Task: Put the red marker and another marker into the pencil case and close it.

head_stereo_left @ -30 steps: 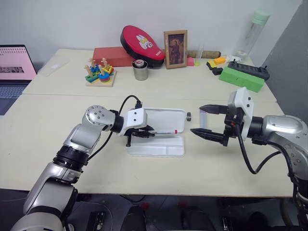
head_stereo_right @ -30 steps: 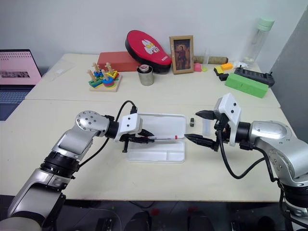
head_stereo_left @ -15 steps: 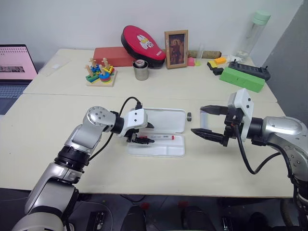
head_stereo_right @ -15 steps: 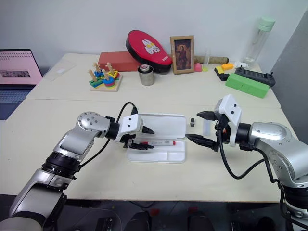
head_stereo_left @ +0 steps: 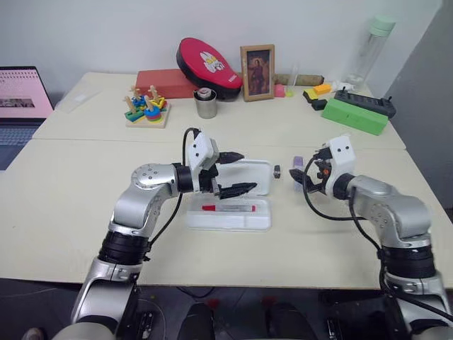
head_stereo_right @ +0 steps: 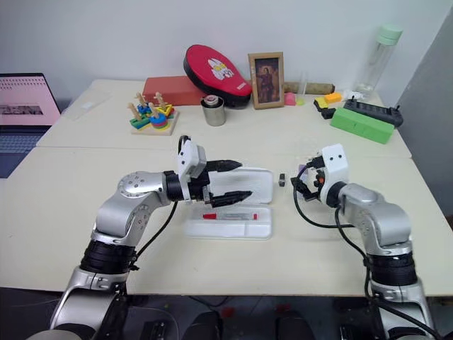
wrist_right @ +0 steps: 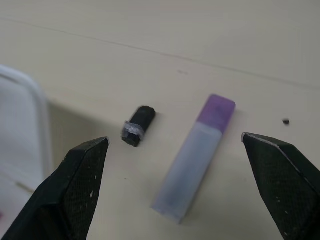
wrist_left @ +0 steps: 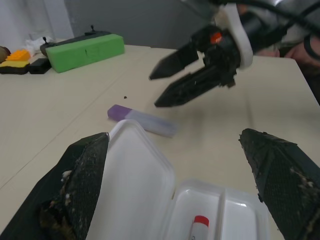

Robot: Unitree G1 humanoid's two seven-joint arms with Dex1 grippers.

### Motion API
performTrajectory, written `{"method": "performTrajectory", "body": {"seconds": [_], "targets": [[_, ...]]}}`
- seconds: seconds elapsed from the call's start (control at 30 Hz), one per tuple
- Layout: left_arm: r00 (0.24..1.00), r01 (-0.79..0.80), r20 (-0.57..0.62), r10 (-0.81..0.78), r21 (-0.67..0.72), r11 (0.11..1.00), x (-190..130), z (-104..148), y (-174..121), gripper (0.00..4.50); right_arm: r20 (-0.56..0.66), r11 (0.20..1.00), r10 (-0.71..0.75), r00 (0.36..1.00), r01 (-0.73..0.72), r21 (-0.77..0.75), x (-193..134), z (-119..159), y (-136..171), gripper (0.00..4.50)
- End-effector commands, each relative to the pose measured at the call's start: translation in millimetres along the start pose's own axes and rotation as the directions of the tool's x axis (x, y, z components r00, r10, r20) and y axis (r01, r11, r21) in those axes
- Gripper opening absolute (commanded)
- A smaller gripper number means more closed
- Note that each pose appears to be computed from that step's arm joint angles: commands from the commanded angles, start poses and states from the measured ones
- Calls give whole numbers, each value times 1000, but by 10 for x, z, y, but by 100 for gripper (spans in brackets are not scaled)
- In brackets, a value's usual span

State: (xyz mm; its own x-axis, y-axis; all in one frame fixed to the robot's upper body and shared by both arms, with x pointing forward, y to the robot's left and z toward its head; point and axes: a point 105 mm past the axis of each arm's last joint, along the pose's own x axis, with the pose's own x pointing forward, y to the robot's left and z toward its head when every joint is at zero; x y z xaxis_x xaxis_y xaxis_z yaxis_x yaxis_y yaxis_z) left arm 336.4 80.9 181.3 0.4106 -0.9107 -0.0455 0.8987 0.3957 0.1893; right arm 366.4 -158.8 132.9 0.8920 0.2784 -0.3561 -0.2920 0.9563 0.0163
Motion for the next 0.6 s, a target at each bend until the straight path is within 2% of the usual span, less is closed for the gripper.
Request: {"method": "performTrajectory", "body": {"seconds": [0.03,0.2,0.33,0.6], "targets": [[996,-63,64,61,38,997,-13,158,14,445,-12,995,-94,995,95,40,49,-13,-55,450],[996,-56,65,54,40,998,11,146,-48,445,-73,991,-120,990,124,48,185,-220,16,450],[997,-44,58,41,47,998,16,140,-78,445,-92,991,-129,987,133,31,245,-278,49,450],[997,-42,66,38,52,998,13,166,-91,450,-96,988,-155,983,155,-4,281,-302,38,282]]}}
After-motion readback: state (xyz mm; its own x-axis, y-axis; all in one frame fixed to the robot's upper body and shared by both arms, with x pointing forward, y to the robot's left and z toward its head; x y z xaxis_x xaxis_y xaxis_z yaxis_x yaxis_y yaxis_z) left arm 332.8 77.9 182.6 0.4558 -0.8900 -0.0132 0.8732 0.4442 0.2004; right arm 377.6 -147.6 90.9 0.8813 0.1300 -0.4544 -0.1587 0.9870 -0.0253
